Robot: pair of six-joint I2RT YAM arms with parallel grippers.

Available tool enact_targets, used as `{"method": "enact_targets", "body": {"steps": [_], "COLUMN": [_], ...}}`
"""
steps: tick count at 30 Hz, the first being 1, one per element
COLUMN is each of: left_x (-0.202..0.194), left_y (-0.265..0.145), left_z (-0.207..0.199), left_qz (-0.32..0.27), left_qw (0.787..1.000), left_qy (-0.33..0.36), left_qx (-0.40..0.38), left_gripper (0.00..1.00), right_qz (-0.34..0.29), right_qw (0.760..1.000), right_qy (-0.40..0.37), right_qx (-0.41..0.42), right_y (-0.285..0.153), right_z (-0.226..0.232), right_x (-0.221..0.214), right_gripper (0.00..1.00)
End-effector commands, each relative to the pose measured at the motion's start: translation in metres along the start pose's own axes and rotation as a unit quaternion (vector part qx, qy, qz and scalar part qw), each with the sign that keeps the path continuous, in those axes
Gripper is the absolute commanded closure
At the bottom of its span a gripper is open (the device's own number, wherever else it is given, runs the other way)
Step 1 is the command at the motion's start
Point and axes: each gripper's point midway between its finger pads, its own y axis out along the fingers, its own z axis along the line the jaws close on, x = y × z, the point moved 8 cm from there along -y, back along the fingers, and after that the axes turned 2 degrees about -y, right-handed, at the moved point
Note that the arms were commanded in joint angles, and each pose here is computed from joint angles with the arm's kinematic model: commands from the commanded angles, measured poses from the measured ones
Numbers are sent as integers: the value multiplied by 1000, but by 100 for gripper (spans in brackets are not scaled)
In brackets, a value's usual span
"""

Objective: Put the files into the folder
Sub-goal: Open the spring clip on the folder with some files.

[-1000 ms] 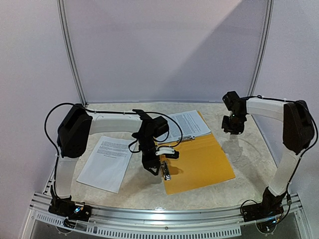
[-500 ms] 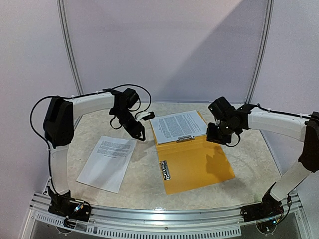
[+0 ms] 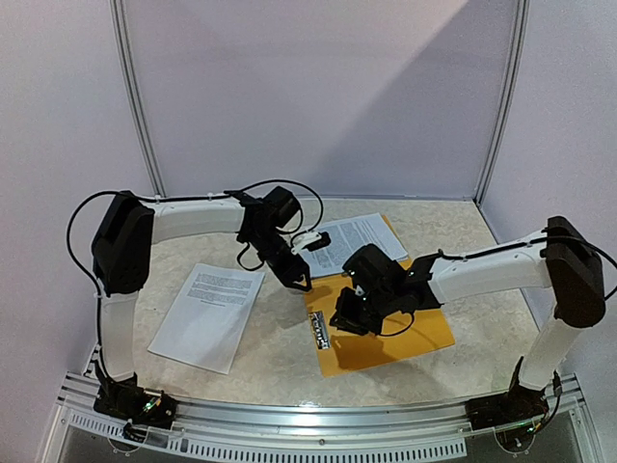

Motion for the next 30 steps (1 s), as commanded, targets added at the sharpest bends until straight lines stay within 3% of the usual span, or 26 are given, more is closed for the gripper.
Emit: {"method": "enact_targets", "body": {"steps": [1,7,14,30], "left_x": [0,-7,-11,-32], "left_y": [25,45,58,77], "left_z": [3,6,8,13], "left_qz": [0,10,12,43], "left_qw": [1000,1000,1000,999], "left_qy": [6,11,5,-1], "left_qx": [10,24,17,11], "left_gripper": [53,53,54,56], "right_qz": [24,62,62,93], "right_qw": [998,997,996,994], "right_qy": [43,38,55,42], "right_qx": [38,37,6,38], "right_y": [17,31,31,41], "right_z": [4,5,-10,-9], "right_x": [-10,-29,-35,-42], "right_gripper": [83,84,86,85]}}
